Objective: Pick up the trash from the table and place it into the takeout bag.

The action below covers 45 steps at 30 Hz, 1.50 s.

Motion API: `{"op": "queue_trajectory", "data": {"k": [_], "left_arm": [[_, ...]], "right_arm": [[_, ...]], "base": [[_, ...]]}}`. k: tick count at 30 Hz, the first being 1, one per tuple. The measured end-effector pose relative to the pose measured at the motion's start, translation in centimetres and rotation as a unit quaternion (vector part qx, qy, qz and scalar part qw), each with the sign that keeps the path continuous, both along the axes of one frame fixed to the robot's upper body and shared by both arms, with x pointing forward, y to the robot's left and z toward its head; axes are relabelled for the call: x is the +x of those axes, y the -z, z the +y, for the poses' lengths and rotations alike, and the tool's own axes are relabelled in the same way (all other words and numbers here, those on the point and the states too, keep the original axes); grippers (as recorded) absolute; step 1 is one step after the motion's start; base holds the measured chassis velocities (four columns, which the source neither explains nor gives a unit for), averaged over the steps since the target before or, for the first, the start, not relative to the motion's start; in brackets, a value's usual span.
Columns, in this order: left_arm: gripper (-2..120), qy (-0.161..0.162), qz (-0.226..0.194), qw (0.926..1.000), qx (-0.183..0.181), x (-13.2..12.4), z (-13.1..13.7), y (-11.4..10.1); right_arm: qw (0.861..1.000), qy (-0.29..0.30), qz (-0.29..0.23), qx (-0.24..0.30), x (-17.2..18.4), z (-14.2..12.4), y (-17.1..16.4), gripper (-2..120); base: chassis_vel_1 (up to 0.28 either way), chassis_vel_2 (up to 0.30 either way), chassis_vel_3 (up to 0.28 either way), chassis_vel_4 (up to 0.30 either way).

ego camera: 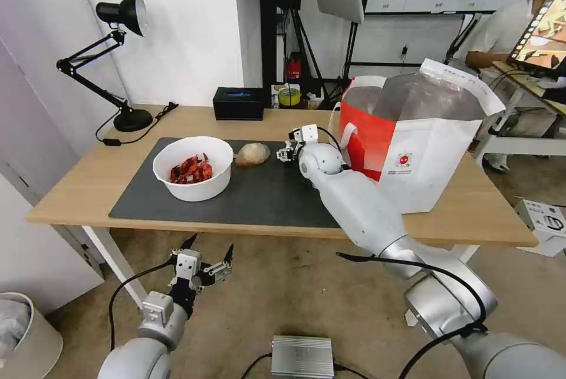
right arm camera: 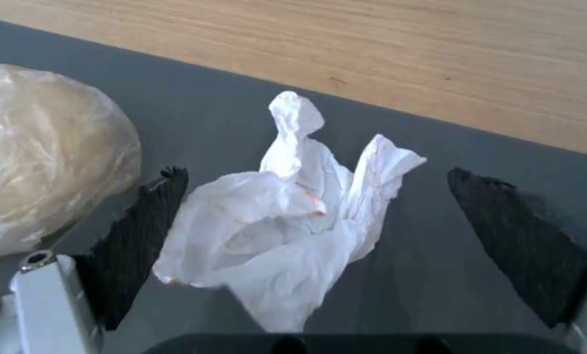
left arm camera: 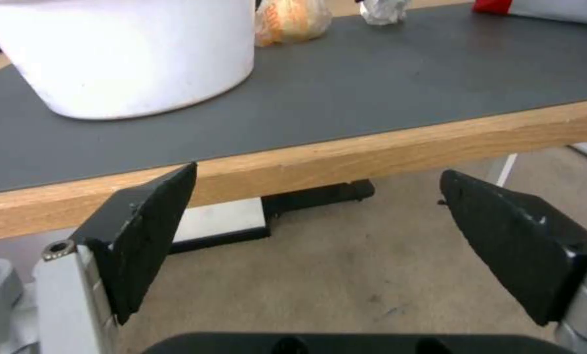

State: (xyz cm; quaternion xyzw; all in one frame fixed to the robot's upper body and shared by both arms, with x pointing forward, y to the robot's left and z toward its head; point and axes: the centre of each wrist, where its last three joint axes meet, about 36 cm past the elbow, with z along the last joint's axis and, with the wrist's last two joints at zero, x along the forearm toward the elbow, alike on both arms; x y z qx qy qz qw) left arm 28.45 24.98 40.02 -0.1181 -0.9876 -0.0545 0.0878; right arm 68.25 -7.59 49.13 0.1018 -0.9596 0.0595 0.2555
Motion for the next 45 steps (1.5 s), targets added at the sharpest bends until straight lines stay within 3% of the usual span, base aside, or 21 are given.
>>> {"op": "queue_trajectory", "data": {"k": [8, 12, 17, 19, 24, 34, 45], "left_arm": [[100, 0.000, 0.000, 1.0000, 0.000, 0.0, -0.1, 0.0], [100, 0.001, 0.002, 1.0000, -0.001, -0.1, -0.3, 0.3], [100, 0.001, 0.003, 1.0000, -0.001, -0.1, -0.4, 0.4], [100, 0.001, 0.003, 1.0000, -0.001, -0.1, -0.4, 0.5], [100, 0.001, 0.004, 1.0000, -0.001, -0.1, -0.4, 0.6], [100, 0.005, 0.005, 1.0000, -0.004, 0.1, -0.8, 0.9], [100, 0.006, 0.003, 1.0000, -0.003, 0.2, -0.7, 0.9]], "right_arm": [[1.000, -0.007, -0.003, 0.004, -0.2, 0.3, -0.3, 98], [1.000, -0.010, -0.001, 0.006, -0.4, 0.4, -0.1, 79], [1.000, -0.012, 0.001, 0.007, -0.5, 0.5, 0.2, 65], [1.000, -0.012, 0.005, 0.008, -0.6, 0.5, 0.5, 53], [1.000, -0.012, 0.009, 0.010, -0.6, 0.5, 0.8, 41], [1.000, -0.009, 0.015, 0.015, -0.9, 0.4, 1.5, 2], [1.000, -0.011, 0.014, 0.025, -1.0, 1.1, 1.2, 0]], "base": [[0.000, 0.000, 0.000, 0.000], [0.000, 0.000, 0.000, 0.000], [0.000, 0.000, 0.000, 0.000], [0.000, 0.000, 0.000, 0.000], [0.000, 0.000, 0.000, 0.000], [0.000, 0.000, 0.000, 0.000], [0.000, 0.000, 0.000, 0.000]]}}
